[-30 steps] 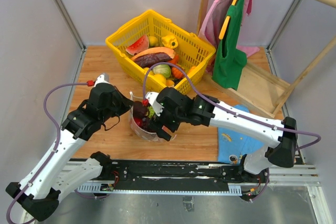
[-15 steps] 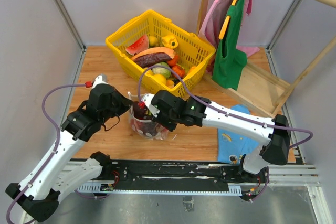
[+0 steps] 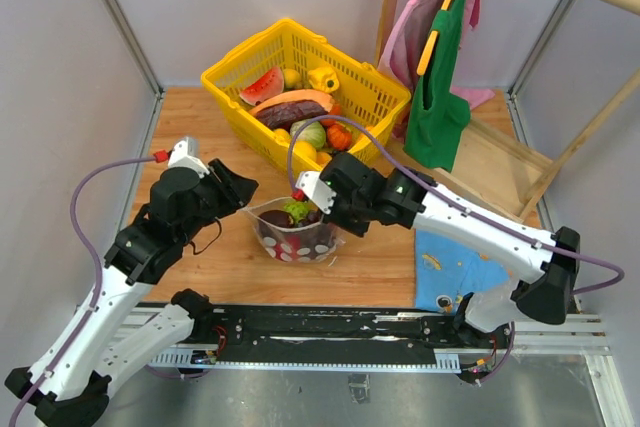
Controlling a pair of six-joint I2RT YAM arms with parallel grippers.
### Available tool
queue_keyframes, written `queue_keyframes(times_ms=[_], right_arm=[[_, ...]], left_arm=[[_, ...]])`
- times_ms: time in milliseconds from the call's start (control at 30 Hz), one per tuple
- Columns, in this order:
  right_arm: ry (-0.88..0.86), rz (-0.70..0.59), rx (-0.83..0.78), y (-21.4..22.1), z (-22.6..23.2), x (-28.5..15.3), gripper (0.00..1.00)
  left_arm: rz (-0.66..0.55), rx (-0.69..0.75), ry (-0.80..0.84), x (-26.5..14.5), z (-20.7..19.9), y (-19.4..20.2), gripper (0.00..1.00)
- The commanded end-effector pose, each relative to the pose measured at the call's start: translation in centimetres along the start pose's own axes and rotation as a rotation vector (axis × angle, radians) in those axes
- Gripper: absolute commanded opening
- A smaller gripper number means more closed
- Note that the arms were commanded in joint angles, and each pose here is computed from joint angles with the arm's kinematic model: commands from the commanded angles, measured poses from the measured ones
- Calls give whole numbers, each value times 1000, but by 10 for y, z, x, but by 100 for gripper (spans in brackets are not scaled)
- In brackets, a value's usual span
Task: Place the food in the zip-top bag and seal the zipper
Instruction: Zip the zipper food storage bag at the center of the board.
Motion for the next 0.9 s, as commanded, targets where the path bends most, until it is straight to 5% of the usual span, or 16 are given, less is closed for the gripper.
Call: queue_keyframes(times_ms=[0, 533, 867], right_arm=[[11, 63, -67, 24, -24, -23, 1], [144, 66, 50, 56, -81, -50, 1], [195, 62, 73, 65, -92, -54, 1]], left_arm=[[-56, 149, 128, -1, -7, -7, 50], [-88, 518, 535, 13, -3, 39, 80], [-263, 729, 753, 23, 11, 76, 81]])
Point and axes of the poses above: each gripper's point midway between its finger pads, its own x axis out along the fingers, its own z axis along the line the jaws close on, y = z × x, the point moved 9 cm from there along -x, back along the fingers, and after that the axes turned 12 degrees about x, right-handed, at the moved point
